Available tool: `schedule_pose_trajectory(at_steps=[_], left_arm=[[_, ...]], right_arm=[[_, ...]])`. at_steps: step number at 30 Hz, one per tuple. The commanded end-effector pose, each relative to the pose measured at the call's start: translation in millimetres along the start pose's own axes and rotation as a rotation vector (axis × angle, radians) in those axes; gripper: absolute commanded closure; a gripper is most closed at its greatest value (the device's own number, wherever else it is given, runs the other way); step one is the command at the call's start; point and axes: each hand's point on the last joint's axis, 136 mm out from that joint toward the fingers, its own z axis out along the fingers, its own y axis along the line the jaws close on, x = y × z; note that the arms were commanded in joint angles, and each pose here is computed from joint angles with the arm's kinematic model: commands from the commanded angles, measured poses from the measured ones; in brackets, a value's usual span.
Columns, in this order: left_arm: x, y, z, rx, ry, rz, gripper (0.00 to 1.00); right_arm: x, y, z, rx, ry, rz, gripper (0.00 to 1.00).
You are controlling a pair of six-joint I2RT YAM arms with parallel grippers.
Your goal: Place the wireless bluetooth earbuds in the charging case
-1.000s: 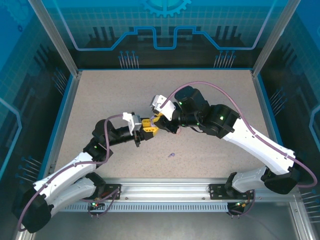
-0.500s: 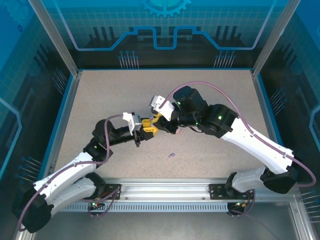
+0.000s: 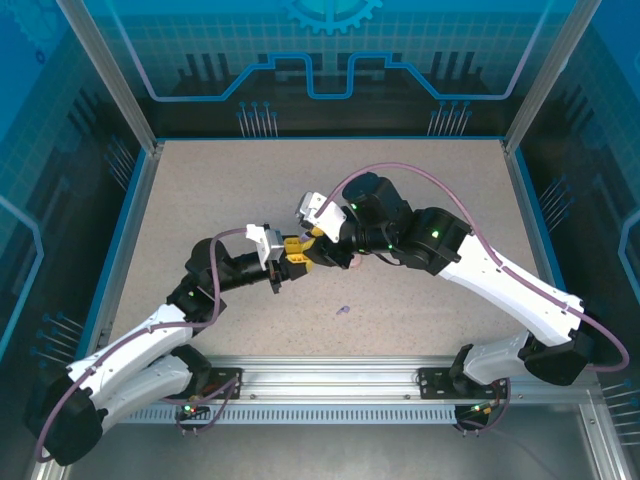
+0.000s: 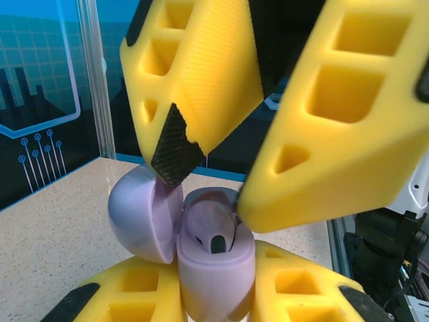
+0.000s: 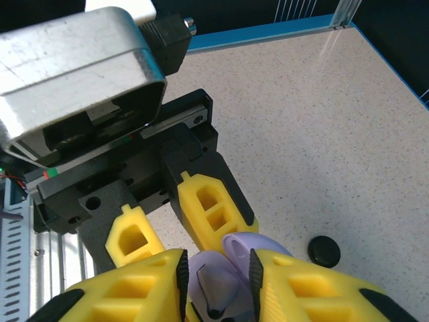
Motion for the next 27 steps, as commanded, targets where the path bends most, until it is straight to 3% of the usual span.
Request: schedule_pose_trajectory(at_steps=[1,7,12,19,23,27], left_arm=[[-15.2,-4.0,2.5,0.018,-0.035,0.023,0.93],[-13.8,-2.1,2.1,0.006,-0.034,0.022,0.93],[-12.1,1.1,-0.4,-0.023,-0.033,0.030,0.93],[-10.9,2.8,-6.7,-0.056,-0.033,0.052,0.94],[-11.9,2.1,-8.9,-0.063,-0.037,0.059,0.94],[-13.4,1.1,-10.9,-0.065,-0.039,0.063,0.94]], right_arm=[[-19.4,-3.2,-19.2,0.023,-0.056,0.021,0.63],[-25.5,-22.9,-52.7,0.095,-0.149,0.139,0.49],[19.9,-57.1,-65.5,0.218,-0.141,0.387,0.44],[155.6,-80.1,-30.4,0.372,0.109,0.782,0.39],[212.3,-62.1,17.3,0.327,0.276,0.885,0.33],[243.7,-43.4,59.3,0.338,0.409,0.865,0.26]])
